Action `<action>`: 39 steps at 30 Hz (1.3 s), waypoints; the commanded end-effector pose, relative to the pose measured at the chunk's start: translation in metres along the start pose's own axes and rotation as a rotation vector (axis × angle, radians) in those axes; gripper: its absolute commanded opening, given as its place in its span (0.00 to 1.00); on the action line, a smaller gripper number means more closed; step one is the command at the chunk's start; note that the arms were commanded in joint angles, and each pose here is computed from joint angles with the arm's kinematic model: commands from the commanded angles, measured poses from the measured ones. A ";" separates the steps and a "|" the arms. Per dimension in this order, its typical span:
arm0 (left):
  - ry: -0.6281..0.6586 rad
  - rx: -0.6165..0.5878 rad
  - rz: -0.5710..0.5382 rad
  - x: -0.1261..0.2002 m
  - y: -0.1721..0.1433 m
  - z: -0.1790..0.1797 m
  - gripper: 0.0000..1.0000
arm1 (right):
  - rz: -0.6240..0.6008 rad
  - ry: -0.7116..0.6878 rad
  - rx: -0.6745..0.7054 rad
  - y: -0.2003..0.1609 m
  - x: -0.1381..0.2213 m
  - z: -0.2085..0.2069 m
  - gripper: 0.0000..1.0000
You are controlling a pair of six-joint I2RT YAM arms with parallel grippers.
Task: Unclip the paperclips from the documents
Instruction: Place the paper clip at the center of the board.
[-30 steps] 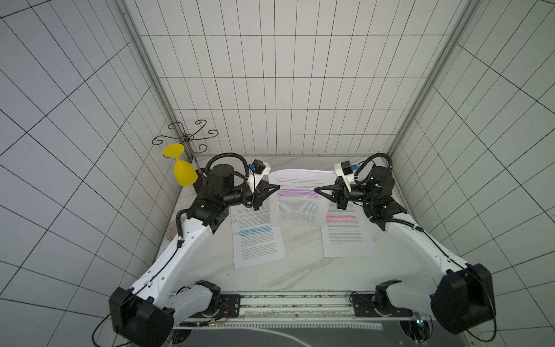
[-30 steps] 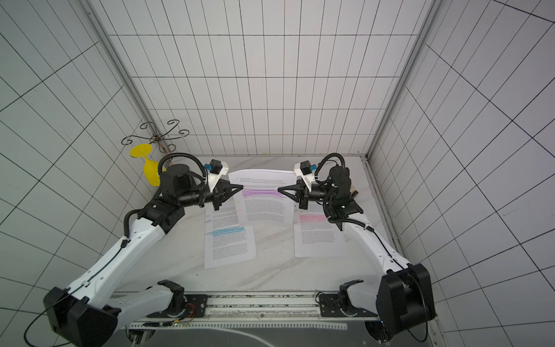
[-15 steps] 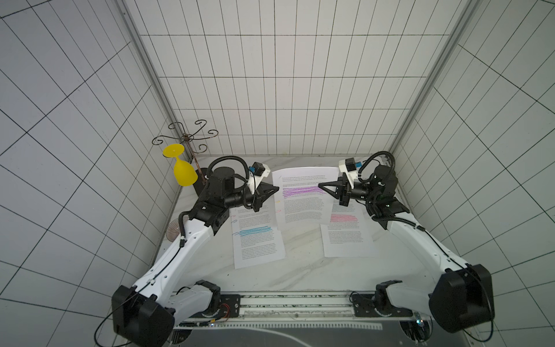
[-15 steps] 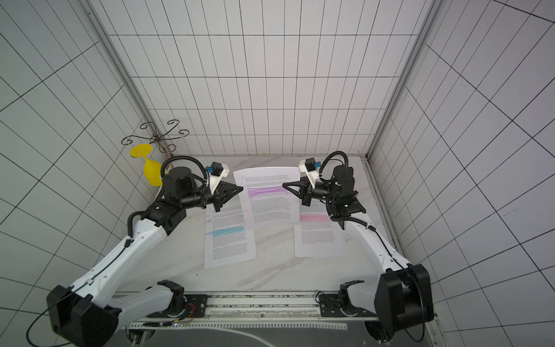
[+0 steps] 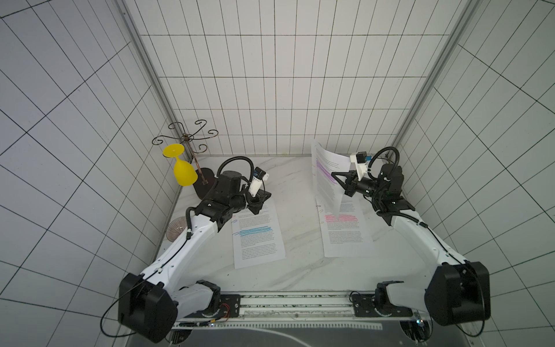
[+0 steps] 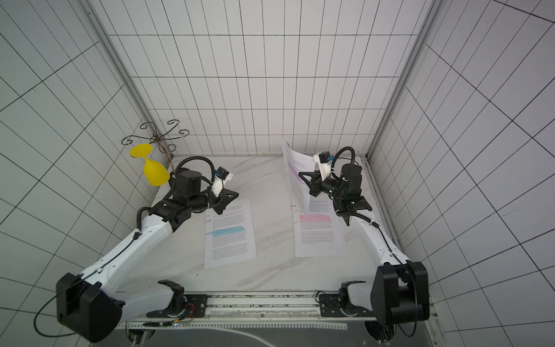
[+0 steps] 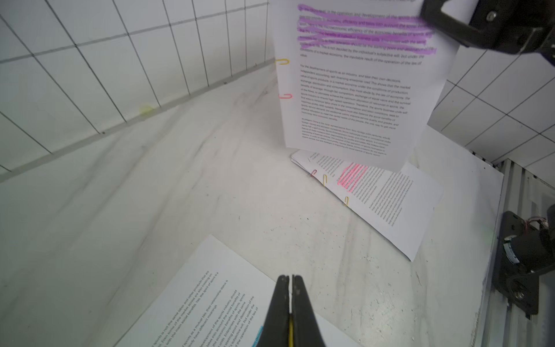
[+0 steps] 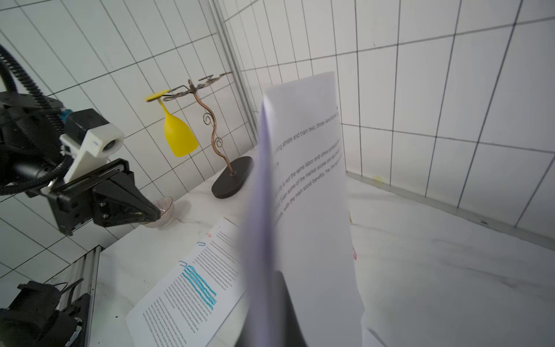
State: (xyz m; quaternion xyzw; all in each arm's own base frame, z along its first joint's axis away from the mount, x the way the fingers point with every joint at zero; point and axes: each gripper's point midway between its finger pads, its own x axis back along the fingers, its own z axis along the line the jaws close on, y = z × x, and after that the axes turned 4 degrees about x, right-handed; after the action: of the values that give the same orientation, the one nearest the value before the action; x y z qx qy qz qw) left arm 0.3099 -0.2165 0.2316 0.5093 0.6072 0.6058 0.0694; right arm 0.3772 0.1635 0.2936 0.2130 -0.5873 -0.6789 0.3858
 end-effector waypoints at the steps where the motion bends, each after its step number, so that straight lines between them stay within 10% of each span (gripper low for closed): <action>1: 0.010 0.116 0.185 -0.018 -0.037 -0.012 0.00 | 0.117 -0.202 -0.082 0.016 -0.004 -0.039 0.00; 7: 0.014 0.200 0.321 -0.051 -0.067 -0.039 0.00 | 0.436 -0.341 -0.262 -0.030 -0.008 -0.067 0.00; 30: -0.193 0.447 0.671 -0.122 -0.168 -0.096 0.00 | 0.528 -0.515 -0.294 -0.022 0.001 -0.054 0.00; 39: -0.176 0.438 0.688 -0.118 -0.177 -0.096 0.69 | 0.498 -0.352 -0.259 0.002 -0.013 -0.028 0.00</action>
State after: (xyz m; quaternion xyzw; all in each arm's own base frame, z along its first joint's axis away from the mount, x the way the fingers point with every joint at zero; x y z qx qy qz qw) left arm 0.2039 -0.3171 0.0475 0.7352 0.5045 0.4047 -0.2029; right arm 0.4051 0.1395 0.2435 -0.1680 -0.5768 -0.6598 0.4514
